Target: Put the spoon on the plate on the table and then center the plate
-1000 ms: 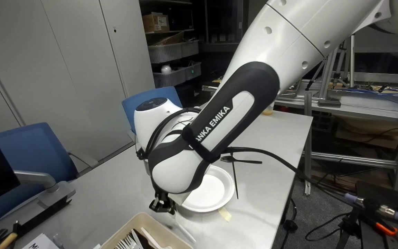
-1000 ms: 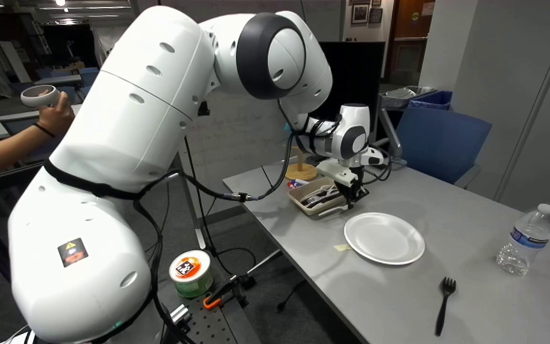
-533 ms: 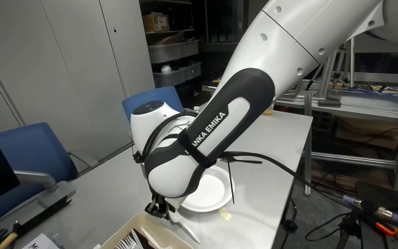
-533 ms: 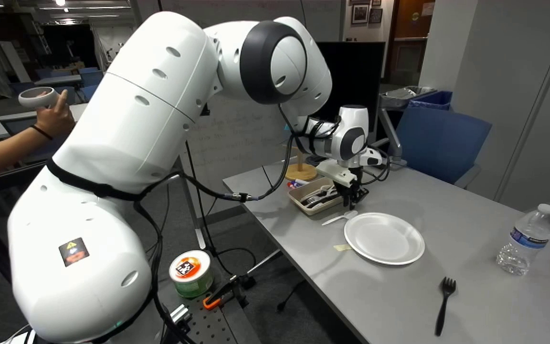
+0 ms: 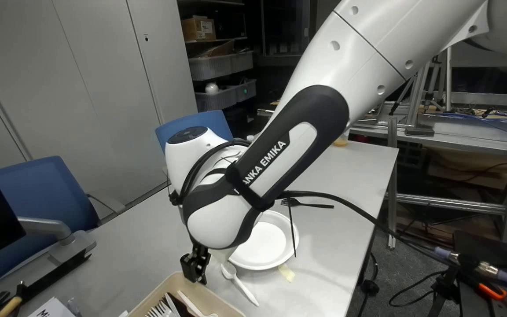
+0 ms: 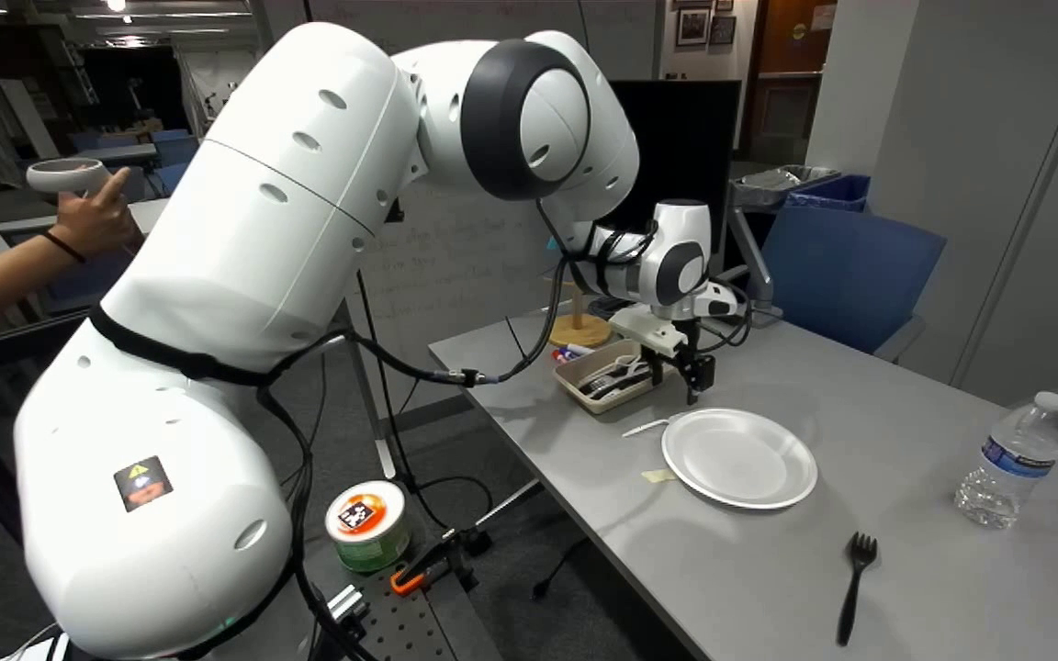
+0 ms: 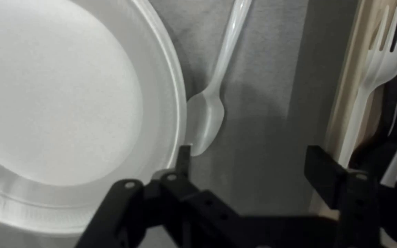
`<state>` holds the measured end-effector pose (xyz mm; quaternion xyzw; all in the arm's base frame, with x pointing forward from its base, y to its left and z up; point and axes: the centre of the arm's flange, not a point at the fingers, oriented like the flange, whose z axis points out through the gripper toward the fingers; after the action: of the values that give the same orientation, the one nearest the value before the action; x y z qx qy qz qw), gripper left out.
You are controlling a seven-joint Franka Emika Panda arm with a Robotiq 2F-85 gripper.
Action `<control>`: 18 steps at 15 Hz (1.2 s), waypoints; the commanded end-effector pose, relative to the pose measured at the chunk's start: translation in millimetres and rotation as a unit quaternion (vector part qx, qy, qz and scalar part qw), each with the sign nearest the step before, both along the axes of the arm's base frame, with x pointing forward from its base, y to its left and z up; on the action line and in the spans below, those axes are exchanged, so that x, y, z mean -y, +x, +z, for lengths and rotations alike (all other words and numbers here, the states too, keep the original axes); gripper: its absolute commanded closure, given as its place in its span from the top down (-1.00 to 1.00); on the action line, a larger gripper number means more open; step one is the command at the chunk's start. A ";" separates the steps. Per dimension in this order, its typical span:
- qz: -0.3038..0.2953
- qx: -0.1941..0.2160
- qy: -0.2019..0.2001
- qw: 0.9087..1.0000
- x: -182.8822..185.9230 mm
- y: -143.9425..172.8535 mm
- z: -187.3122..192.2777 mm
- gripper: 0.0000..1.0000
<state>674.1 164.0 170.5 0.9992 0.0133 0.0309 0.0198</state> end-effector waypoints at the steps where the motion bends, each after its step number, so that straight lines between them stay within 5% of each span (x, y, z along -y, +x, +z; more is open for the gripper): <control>1: -0.026 -0.005 -0.011 1.000 -1.5 4.7 13.5 1.00; 18: -0.150 -0.003 -0.026 0.988 120.5 -13.0 61.9 1.00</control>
<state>677.4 59.1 230.1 0.9912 -0.1132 0.0385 0.0573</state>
